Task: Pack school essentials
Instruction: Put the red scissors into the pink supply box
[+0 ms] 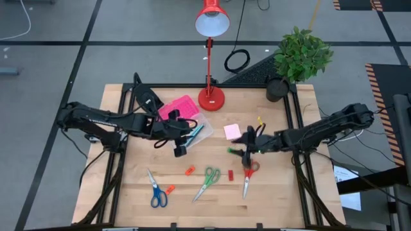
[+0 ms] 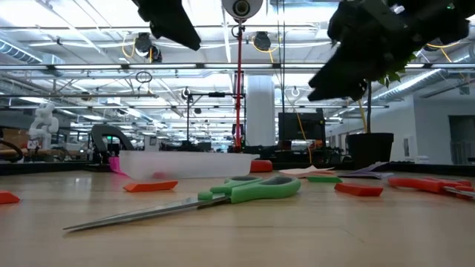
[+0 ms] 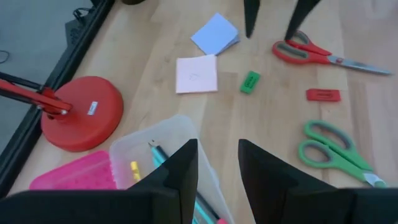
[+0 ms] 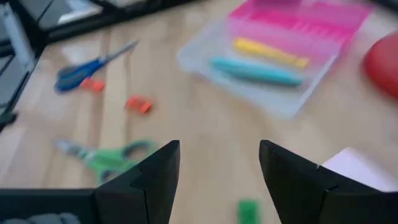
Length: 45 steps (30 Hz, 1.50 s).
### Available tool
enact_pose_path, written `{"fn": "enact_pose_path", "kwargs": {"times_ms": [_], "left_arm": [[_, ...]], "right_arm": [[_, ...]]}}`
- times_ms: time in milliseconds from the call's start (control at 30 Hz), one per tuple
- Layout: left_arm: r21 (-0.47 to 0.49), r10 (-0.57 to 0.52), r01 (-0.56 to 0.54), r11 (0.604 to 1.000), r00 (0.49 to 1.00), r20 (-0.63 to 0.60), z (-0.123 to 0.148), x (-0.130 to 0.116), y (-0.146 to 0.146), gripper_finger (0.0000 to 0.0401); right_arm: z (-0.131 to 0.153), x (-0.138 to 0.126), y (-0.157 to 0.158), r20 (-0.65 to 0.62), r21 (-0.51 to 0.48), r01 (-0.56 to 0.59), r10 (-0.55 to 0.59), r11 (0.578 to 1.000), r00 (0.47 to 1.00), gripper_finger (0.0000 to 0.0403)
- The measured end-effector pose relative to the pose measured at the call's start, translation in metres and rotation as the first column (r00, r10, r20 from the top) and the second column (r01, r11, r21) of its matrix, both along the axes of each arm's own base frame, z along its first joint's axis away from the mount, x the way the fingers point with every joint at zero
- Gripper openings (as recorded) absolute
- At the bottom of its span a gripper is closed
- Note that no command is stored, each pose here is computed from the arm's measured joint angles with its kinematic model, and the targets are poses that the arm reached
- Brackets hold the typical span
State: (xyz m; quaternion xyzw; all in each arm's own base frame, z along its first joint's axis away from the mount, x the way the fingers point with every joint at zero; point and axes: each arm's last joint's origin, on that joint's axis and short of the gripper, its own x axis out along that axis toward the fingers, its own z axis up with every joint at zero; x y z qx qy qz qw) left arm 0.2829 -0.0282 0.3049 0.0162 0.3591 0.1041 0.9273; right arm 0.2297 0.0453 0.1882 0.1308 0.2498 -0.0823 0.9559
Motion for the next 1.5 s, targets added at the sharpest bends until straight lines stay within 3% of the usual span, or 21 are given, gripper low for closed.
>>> {"fn": "enact_pose_path", "kwargs": {"times_ms": [400, 733, 967, 1167, 1500], "left_arm": [[-0.049, -0.049, 0.051, 0.998, 0.998, 0.046, -0.003, -0.001, -0.045, 0.0117], [-0.114, -0.078, 0.091, 0.989, 0.990, 0.115, -0.014, 0.011, -0.079, 0.0117], [-0.139, -0.108, 0.128, 0.982, 0.983, 0.146, -0.022, 0.018, -0.099, 0.0117], [-0.110, -0.118, 0.133, 0.985, 0.984, 0.133, -0.024, 0.018, -0.097, 0.0117], [0.007, -0.149, 0.150, 0.989, 0.972, 0.181, -0.018, 0.031, -0.075, 0.0117]], "right_arm": [[-0.024, -0.026, 0.059, -0.180, 0.166, -0.014, 0.044, 0.986, 0.983, 0.0212], [-0.038, -0.050, 0.071, -0.352, 0.307, 0.230, -0.115, 0.923, 0.929, 0.0212], [-0.042, -0.053, 0.070, -0.388, 0.335, 0.318, -0.178, 0.887, 0.904, 0.0212], [-0.051, -0.054, 0.072, -0.487, 0.358, 0.362, -0.159, 0.861, 0.859, 0.0212], [-0.058, -0.054, 0.052, -0.585, 0.241, 0.425, -0.219, 0.873, 0.781, 0.0212]]}}
